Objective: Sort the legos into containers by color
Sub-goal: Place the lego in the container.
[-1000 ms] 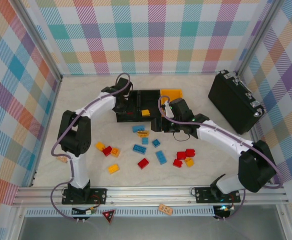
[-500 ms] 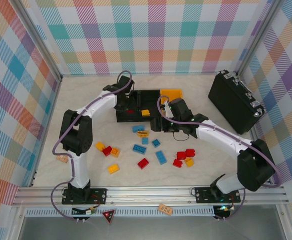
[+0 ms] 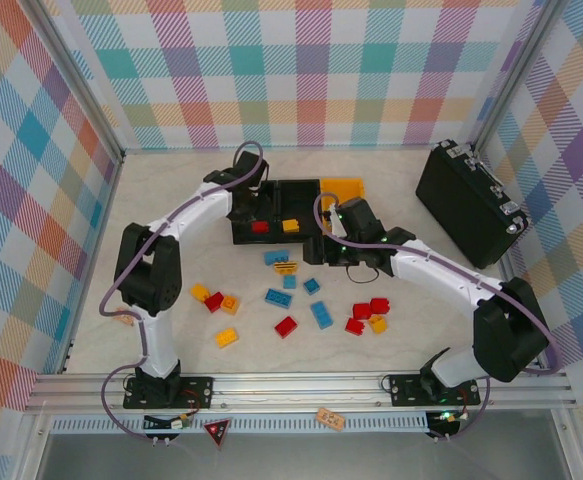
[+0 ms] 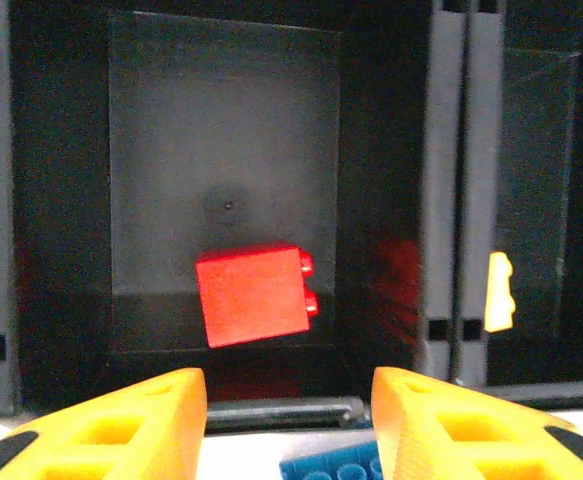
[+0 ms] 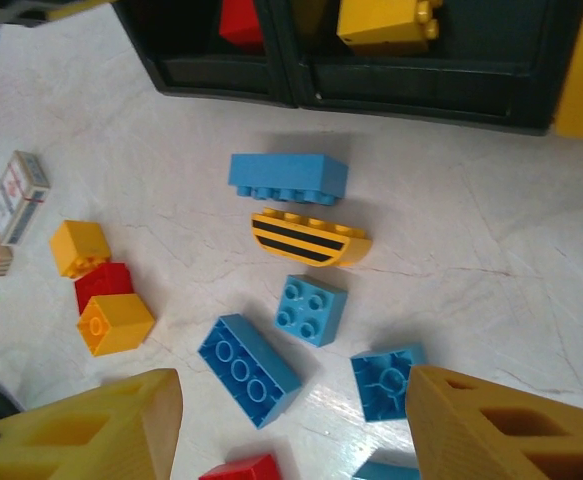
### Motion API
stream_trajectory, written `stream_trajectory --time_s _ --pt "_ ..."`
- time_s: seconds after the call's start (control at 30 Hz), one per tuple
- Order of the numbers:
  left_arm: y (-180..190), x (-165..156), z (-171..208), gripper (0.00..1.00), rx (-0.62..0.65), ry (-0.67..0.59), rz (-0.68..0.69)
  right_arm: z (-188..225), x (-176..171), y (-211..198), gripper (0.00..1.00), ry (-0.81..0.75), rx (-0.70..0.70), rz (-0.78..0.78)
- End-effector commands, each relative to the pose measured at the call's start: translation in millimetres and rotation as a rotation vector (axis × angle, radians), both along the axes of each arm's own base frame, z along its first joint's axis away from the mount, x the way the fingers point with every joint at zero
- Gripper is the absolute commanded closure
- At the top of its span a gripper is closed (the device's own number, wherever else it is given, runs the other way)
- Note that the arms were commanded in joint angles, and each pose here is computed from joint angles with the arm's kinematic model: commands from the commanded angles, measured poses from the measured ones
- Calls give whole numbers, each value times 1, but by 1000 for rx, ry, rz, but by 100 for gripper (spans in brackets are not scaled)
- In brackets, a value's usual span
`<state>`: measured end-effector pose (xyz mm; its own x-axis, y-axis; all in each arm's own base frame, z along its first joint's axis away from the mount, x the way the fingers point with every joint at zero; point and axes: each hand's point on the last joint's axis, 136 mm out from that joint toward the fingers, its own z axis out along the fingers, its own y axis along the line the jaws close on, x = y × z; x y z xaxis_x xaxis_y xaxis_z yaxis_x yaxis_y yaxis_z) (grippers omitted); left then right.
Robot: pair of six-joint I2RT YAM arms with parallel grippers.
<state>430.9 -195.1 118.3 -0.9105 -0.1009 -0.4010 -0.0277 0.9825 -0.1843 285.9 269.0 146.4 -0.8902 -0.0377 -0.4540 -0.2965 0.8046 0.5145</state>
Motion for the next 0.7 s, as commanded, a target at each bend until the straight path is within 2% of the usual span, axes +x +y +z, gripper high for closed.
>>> stream_trajectory --time_s 0.0,0.37,0.67 --pt "-9 -14 29 52 -56 -45 -47 11 0 -16 38 -29 -44 -28" --pt "-19 -59 39 51 -216 -29 -112 -11 -14 -40 38 21 -153 -50" --pt "2 -125 0 49 -261 92 -29 -49 -26 -26 39 66 -256 47"
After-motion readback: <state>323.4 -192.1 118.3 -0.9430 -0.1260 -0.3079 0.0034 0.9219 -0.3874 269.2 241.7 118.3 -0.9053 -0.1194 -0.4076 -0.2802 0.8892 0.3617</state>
